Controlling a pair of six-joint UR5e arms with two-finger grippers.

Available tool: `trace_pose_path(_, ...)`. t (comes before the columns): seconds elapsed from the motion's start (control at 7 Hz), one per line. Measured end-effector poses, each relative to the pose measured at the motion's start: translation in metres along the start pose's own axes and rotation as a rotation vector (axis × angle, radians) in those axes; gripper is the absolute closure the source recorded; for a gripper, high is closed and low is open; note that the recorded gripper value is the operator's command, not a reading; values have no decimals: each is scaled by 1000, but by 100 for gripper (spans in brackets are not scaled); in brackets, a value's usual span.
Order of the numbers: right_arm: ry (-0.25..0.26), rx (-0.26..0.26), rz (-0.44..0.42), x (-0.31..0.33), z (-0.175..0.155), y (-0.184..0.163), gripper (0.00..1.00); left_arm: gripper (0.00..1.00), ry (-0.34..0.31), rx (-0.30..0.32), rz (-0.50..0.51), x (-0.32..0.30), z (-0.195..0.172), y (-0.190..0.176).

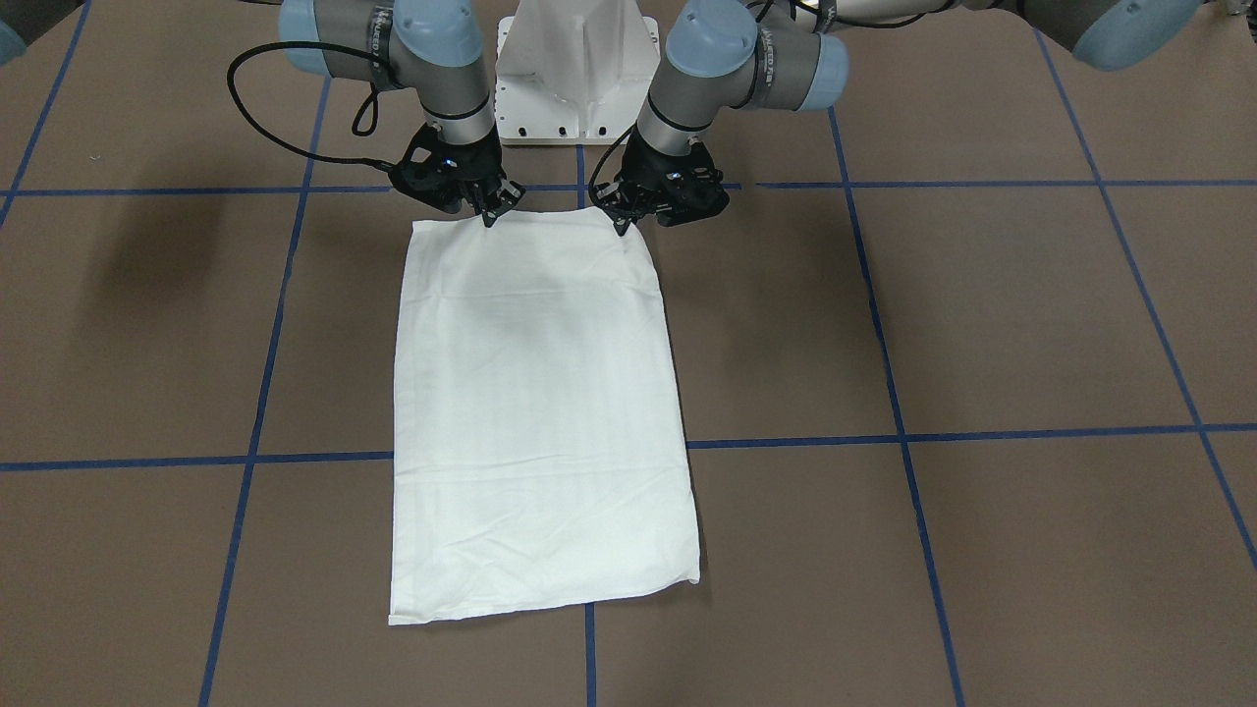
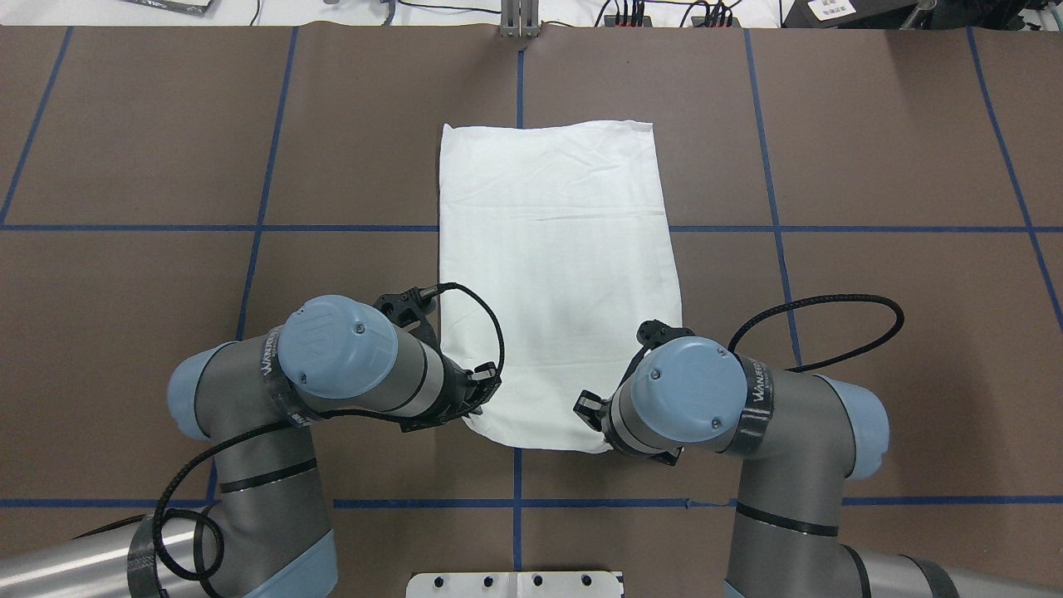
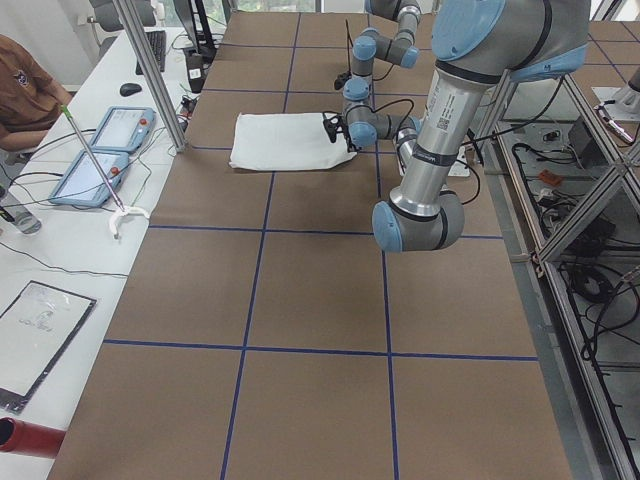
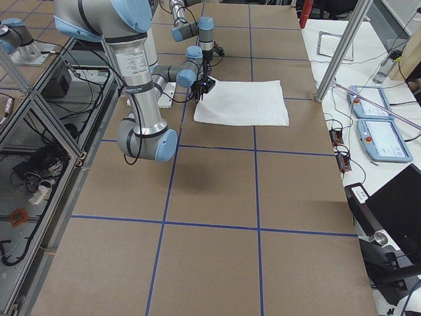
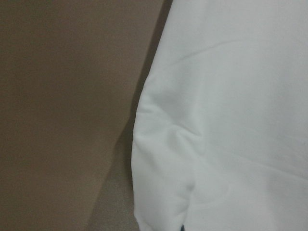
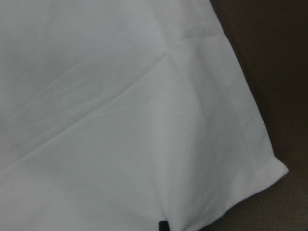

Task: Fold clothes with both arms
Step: 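Grasp the near corners of the shirt's long edges with both grippers, then lift the near edge with both grippers and fold it away from the robot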

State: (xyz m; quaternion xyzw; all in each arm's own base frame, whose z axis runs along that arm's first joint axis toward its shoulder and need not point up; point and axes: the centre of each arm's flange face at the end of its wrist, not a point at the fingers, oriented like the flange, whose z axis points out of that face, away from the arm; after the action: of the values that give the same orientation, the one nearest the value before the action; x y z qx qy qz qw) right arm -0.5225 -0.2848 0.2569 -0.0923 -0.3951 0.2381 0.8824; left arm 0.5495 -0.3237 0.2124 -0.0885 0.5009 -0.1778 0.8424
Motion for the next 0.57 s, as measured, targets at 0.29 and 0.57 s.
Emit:
trace_pose_path(0.29, -69, -24, -15, 8, -41, 7, 100, 100, -4, -30, 2, -3, -39, 19)
trace_pose_path(0.57, -104, -100, -44, 27, -75, 25, 100, 100, -4, -109, 6, -12, -83, 58)
